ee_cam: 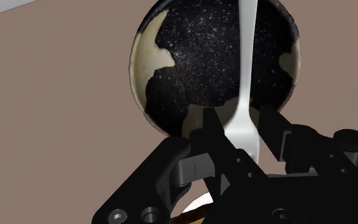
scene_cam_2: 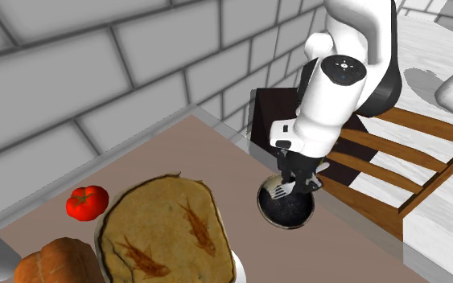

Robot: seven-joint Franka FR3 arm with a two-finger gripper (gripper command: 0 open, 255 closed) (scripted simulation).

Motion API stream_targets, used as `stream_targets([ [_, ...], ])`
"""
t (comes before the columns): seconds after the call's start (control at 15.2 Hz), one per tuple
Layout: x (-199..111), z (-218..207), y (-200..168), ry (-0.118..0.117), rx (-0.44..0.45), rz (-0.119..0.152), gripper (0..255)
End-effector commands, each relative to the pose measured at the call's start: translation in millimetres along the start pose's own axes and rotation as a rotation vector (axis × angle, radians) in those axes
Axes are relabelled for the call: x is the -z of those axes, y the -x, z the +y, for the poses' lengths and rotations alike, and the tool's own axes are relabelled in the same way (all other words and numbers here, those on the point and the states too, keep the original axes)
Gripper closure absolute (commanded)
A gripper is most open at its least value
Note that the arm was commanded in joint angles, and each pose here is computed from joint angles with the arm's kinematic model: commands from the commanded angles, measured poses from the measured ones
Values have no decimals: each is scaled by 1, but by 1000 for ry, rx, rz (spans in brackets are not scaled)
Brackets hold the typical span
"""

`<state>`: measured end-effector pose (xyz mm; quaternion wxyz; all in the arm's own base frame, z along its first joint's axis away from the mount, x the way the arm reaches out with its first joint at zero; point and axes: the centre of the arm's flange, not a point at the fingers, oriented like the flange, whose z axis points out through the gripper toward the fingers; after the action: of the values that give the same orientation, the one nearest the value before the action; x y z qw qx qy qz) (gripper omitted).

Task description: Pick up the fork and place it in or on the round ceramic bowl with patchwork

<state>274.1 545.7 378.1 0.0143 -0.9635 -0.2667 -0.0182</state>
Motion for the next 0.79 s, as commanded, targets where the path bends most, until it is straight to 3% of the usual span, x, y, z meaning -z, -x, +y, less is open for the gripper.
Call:
stream_targets([
  [0.0, -10, -2, 2, 0, -1, 0, 255],
  [0.73, -65, -1, 4, 0, -1, 0, 255],
])
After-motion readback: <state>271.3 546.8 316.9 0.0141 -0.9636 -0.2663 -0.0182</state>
